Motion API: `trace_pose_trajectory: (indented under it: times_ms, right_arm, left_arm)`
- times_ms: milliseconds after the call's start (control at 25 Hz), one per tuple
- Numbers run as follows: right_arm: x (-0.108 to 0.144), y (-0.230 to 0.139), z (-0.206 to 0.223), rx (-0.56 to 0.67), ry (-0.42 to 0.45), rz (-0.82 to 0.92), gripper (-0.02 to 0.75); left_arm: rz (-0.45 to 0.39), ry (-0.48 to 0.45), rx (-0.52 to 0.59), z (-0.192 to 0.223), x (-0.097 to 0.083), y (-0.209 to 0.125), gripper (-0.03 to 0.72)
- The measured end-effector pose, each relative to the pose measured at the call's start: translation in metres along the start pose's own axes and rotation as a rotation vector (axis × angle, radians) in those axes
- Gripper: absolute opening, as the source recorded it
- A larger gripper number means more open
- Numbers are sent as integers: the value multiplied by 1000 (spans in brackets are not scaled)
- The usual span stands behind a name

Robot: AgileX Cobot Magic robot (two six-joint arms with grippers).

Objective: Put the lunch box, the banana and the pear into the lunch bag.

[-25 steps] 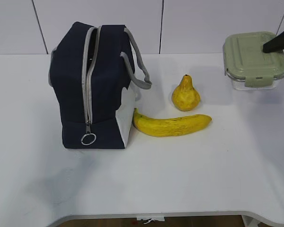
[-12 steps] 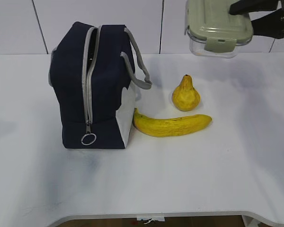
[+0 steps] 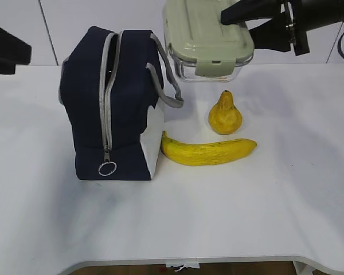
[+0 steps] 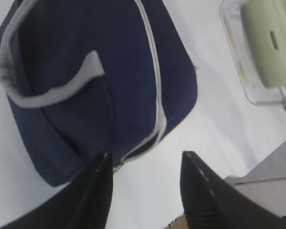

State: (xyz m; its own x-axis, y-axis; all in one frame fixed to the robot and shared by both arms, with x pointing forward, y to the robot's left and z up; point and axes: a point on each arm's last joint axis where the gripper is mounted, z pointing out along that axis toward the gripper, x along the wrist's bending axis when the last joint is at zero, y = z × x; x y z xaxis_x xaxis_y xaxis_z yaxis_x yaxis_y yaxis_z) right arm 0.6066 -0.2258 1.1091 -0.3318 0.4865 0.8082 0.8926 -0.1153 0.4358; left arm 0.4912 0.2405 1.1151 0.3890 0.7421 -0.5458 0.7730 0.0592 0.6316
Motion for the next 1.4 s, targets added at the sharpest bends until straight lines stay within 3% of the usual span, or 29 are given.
trace_pose_trajectory:
  times_ms: [400,720,840,960,1040,1400]
  right_arm:
    - [16,1,20,-47,53,-3,370]
    - [32,3,40,-122,106,-15,370]
    - [37,1,49,-133,114,-30,370]
    - [41,1,54,-146,115,-46,370]
    - [43,1,58,-162,110,-50,370]
    - [49,4,60,-206,142,-16,370]
  left_arm:
    - [-61,-133,127,61,40,42,356]
    - [-64,-175,210,93,44,43,353]
    - [-43,-157,245,98,47,39,266]
    - [-10,-132,269,97,48,39,81]
    - [10,-131,285,96,48,40,13]
    - [14,-151,297,94,45,41,-3]
